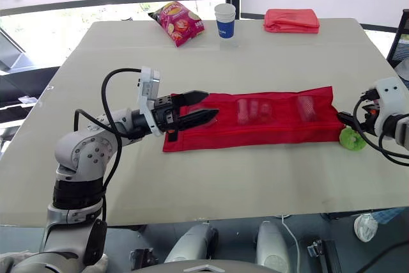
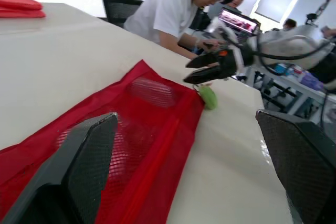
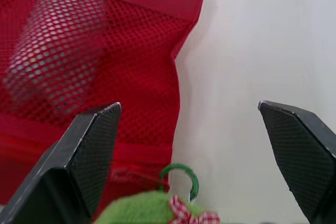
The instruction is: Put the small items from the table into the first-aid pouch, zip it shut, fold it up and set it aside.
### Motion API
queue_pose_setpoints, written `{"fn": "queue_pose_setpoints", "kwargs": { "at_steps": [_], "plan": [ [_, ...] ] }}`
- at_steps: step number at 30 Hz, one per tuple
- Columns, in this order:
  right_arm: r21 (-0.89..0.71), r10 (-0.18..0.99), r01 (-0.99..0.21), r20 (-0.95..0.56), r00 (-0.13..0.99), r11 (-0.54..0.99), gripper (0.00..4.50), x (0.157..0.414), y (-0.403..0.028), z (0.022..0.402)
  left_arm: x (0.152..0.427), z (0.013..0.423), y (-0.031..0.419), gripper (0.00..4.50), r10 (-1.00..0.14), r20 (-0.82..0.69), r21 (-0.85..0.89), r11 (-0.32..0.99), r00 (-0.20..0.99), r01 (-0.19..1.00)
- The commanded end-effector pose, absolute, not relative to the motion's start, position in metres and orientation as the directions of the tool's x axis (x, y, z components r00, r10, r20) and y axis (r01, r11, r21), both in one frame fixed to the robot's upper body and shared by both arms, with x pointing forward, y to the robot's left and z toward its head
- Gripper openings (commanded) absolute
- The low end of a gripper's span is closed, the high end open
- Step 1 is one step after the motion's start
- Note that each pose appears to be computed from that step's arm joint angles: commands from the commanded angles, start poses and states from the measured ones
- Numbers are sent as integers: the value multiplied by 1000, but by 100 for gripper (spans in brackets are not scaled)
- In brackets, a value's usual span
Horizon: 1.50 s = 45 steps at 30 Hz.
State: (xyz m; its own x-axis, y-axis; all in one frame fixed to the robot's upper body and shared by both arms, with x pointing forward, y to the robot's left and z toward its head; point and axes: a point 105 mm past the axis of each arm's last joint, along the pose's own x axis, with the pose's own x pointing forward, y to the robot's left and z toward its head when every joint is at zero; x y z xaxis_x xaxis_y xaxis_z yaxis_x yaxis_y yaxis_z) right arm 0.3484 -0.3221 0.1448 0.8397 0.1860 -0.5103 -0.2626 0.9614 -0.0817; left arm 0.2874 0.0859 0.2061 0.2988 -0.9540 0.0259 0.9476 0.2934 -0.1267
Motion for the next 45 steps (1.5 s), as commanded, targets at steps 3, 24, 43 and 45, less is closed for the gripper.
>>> {"fn": "queue_pose_setpoints", "kwargs": {
  "at_steps": [3, 24, 43, 45],
  "plan": [
    [52, 387, -455, -618, 685, 889, 447, 334, -301, 131, 269, 219, 84, 450, -975, 21, -43, 221, 222, 974],
    [-39, 312, -408, -579, 753, 912, 3, 315, -303, 155, 256, 216, 82, 450, -986, 22, -58, 166, 168, 984],
    [-644, 162, -554, -564, 810, 527, 3, 302, -245, 239, 280, 210, 79, 450, -967, 41, -9, 250, 250, 968],
    [-640, 209, -604, -584, 784, 474, 3, 306, -212, 220, 283, 209, 84, 450, -960, 42, -8, 276, 276, 961]
  ]
}}
